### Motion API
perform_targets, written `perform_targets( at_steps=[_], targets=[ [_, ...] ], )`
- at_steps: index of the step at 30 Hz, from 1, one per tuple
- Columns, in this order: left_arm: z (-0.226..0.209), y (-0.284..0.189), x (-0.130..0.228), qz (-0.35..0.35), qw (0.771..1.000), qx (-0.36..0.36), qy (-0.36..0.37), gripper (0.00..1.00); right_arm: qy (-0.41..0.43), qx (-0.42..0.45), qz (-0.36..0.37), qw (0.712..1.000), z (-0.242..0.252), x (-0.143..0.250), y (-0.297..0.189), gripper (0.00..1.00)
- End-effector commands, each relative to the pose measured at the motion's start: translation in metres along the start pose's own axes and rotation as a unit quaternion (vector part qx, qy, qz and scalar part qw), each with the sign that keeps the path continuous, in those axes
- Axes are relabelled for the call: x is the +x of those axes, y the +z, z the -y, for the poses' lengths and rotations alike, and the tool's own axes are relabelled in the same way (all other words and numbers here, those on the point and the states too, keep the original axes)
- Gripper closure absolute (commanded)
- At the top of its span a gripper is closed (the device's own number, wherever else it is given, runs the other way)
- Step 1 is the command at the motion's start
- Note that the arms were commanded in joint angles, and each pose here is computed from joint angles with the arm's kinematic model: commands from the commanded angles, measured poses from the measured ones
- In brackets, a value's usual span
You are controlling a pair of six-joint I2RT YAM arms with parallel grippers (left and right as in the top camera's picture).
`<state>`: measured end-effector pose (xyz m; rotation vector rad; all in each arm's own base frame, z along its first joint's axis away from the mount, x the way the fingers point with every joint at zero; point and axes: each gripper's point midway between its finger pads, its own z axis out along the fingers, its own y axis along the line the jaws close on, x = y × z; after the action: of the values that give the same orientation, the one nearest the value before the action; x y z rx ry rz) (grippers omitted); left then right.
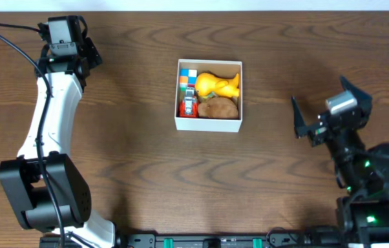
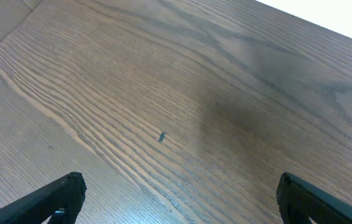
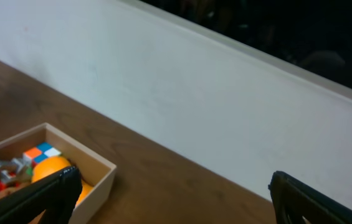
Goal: Pack container
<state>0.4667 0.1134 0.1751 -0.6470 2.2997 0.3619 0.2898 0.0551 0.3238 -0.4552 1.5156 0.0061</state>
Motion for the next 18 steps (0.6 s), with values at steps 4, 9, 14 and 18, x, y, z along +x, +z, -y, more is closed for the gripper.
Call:
perform_targets(
  at_steps=[4,9,14,18],
  targets=[
    [-0.003,-0.005,-0.008,0.01,1.0,-0.003,-0.002,0.02,0.022,0.003,0.0,1.0,-0.014,0.047,-0.013,0.01],
    [-0.003,-0.005,-0.008,0.01,1.0,-0.003,-0.002,0.02,0.018,0.008,0.015,1.0,-0.024,0.072,-0.021,0.01],
    [-0.003,-0.005,-0.008,0.01,1.0,-0.003,-0.002,0.02,0.011,0.014,0.036,0.999,-0.032,0.091,-0.03,0.01],
    [-0.003,-0.005,-0.008,0.01,1.0,-0.003,-0.002,0.02,0.008,0.018,0.048,0.999,-0.035,0.097,-0.035,0.01]
  ],
)
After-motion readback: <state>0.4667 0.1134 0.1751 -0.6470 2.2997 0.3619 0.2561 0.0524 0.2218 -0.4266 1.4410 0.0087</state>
